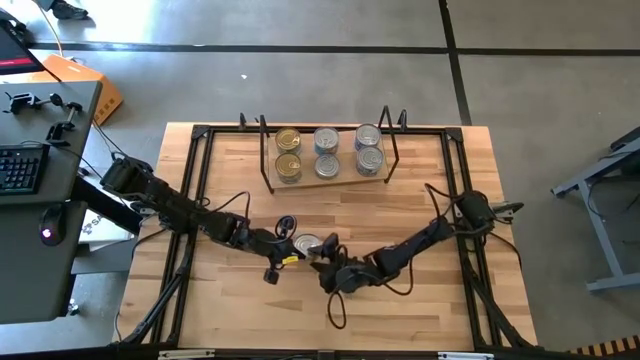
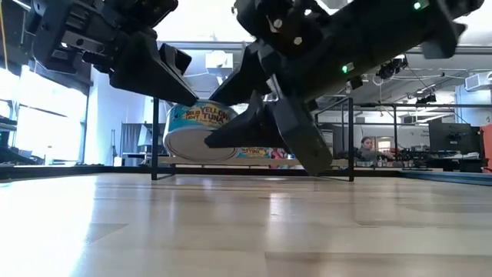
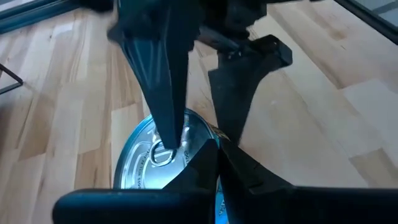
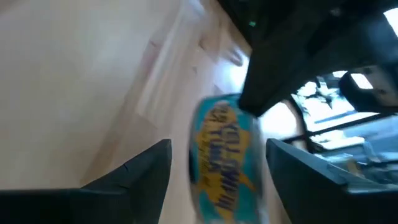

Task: Stack canned seafood by type on shelf
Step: Stack the yellow blue tuna can on top of the yellow blue tuna can on the shelf

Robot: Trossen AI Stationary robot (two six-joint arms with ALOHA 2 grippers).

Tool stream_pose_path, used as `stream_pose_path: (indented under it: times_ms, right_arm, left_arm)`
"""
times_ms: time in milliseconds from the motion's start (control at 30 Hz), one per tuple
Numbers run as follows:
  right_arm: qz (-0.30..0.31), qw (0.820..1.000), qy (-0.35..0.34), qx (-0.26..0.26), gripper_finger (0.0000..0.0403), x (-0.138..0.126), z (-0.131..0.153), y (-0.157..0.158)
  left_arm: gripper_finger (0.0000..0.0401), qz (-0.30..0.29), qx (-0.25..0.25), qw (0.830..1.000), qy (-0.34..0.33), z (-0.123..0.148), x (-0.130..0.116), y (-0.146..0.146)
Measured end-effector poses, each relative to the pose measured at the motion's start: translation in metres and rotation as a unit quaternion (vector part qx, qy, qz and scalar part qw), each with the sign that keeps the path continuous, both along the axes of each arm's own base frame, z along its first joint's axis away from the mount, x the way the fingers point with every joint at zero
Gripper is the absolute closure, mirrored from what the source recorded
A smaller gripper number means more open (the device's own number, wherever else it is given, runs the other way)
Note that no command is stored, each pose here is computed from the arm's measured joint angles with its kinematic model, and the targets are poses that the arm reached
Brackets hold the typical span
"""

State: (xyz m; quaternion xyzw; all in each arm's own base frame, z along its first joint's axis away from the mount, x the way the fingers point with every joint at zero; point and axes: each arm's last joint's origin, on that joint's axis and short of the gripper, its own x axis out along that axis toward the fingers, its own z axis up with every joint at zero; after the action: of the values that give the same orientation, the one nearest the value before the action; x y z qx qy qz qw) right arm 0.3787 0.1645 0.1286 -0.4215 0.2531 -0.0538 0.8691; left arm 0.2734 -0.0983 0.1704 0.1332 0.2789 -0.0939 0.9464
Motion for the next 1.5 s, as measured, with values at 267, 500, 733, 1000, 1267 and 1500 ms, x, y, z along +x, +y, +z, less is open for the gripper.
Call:
stream_pose_path:
  times_ms: [267, 500, 733, 1000, 1267, 1500]
  right_arm:
    - [-0.022, 0.998, -0.015, 0.056, 0.0268, 0.003, 0.000, -0.006]
    - [-0.078, 0.991, -0.018, 0.111, 0.0285, -0.003, -0.006, -0.004]
    - [-0.148, 0.988, -0.032, 0.013, 0.0285, -0.010, 0.005, -0.005]
    - [-0.201, 0.970, 0.022, -0.134, 0.0285, 0.023, 0.042, -0.090]
    - [-0.260, 0.947, 0.114, -0.152, 0.0285, 0.032, 0.046, -0.177]
    - [-0.288, 0.947, 0.127, -0.059, 0.0281, 0.028, 0.046, -0.206]
  left_arm:
    - [0.0400, -0.011, 0.002, 1.000, -0.018, 0.003, 0.001, -0.002]
    - [0.0381, 0.027, 0.042, 0.997, 0.050, 0.008, -0.019, 0.003]
    - [0.0378, 0.129, 0.080, 0.975, 0.163, 0.000, -0.056, 0.008]
    - [0.0387, 0.132, 0.006, 0.991, 0.020, -0.023, -0.066, -0.007]
    - [0.0387, 0.100, -0.042, 0.993, -0.037, -0.036, -0.083, -0.014]
    - [0.0386, 0.099, -0.048, 0.993, -0.035, -0.039, -0.087, -0.014]
